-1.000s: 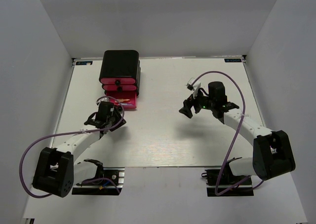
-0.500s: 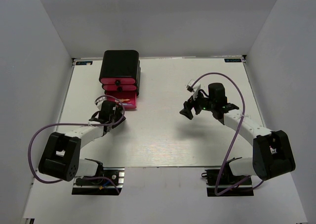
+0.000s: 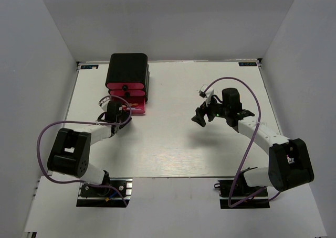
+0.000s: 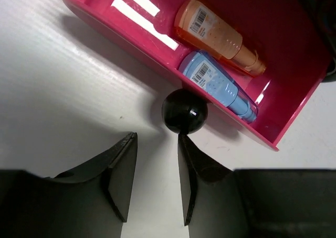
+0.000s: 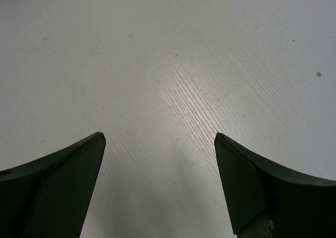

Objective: Sort the stationery into containers
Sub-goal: Close the drawer in the storage box.

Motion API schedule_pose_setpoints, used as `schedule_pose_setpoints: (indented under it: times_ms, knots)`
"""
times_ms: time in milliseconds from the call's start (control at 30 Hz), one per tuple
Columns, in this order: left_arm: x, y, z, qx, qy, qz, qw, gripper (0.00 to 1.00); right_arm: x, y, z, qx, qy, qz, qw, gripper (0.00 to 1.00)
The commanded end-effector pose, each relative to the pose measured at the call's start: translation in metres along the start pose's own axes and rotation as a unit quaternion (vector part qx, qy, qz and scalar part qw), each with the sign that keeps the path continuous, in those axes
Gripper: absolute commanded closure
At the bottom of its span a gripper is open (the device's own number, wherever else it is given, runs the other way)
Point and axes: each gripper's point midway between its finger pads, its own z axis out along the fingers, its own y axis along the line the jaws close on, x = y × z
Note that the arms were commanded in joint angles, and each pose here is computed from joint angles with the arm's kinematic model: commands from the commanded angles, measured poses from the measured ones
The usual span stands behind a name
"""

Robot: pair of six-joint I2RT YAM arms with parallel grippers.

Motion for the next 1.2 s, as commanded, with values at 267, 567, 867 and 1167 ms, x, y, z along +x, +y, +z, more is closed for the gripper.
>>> schedule_pose_setpoints:
  times_ms: [267, 567, 867, 1167]
  knots:
    - [-0.030, -0.029, 0.014, 0.030, -0.025, 0.006, 0.999, 0.53, -0.010, -0.005, -0.001, 0.002, -0.014, -0.020, 1.000, 0.10]
    - [-0.035, -0.032, 0.024, 0.021, -0.026, -0.022, 0.999, 0.53, -0.010, -0.007, 0.001, 0.001, -0.014, -0.023, 1.000, 0.10]
    - [-0.039, -0.042, 0.038, 0.028, -0.027, -0.097, 0.995, 0.54, -0.008, -0.010, -0.001, 0.005, -0.011, -0.021, 1.000, 0.10]
    - [-0.051, -0.059, 0.046, 0.040, -0.030, -0.113, 0.992, 0.52, -0.006, -0.012, 0.000, 0.006, -0.009, -0.021, 1.000, 0.10]
